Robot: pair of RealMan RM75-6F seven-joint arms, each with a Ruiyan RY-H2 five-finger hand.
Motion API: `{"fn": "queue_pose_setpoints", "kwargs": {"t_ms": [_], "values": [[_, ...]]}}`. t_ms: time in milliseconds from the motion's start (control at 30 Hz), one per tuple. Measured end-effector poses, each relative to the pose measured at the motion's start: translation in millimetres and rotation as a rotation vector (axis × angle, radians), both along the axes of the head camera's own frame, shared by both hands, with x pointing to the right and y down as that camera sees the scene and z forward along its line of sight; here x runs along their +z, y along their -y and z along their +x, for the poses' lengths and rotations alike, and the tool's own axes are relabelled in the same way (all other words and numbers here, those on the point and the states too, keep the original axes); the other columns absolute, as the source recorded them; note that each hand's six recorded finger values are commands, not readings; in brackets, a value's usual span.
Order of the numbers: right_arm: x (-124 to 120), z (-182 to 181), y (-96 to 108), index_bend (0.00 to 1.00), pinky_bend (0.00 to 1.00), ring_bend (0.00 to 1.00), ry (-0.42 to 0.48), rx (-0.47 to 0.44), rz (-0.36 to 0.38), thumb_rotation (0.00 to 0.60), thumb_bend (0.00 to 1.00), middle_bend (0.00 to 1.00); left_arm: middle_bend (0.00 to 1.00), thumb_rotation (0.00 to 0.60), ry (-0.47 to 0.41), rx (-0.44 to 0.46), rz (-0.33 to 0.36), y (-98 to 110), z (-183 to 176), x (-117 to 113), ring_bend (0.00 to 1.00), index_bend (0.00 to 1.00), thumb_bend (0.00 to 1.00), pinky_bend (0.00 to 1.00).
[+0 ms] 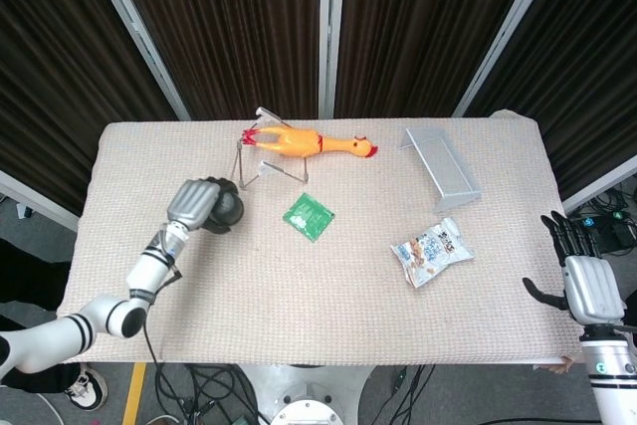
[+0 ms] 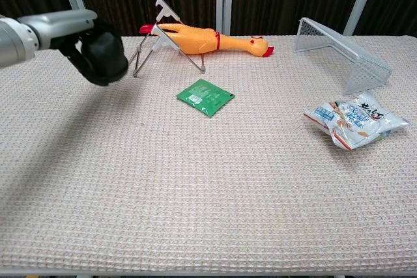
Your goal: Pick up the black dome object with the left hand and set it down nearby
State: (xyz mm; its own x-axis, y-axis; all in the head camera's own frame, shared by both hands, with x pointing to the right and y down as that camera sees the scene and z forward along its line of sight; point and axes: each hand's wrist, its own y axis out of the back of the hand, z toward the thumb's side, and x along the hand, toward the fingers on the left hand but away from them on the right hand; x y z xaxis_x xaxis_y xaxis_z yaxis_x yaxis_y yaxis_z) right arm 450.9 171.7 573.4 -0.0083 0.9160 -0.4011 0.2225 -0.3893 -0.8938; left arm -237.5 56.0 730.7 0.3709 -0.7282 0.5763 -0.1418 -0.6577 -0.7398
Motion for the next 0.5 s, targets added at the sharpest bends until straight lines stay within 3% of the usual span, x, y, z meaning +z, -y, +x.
{"fn": "queue_pose_setpoints", "kwargs": {"t_ms": [167,500], "values": [[4.1,-0.4,-1.0,0.00,0.00,0.00,0.004,0.001,-0.015,0.600,0.13,0.00,0.46,0.600,-0.149,0.069,-0.049,-44.9,38.8,-8.7,0.32,0.40,0.21,0.42],[9.0,2.2,-2.2,0.00,0.00,0.00,0.001,0.008,-0.027,0.600,0.13,0.00,0.46,0.600,-0.169,0.060,-0.078,-61.2,37.6,13.1,0.32,0.40,0.21,0.41]]}}
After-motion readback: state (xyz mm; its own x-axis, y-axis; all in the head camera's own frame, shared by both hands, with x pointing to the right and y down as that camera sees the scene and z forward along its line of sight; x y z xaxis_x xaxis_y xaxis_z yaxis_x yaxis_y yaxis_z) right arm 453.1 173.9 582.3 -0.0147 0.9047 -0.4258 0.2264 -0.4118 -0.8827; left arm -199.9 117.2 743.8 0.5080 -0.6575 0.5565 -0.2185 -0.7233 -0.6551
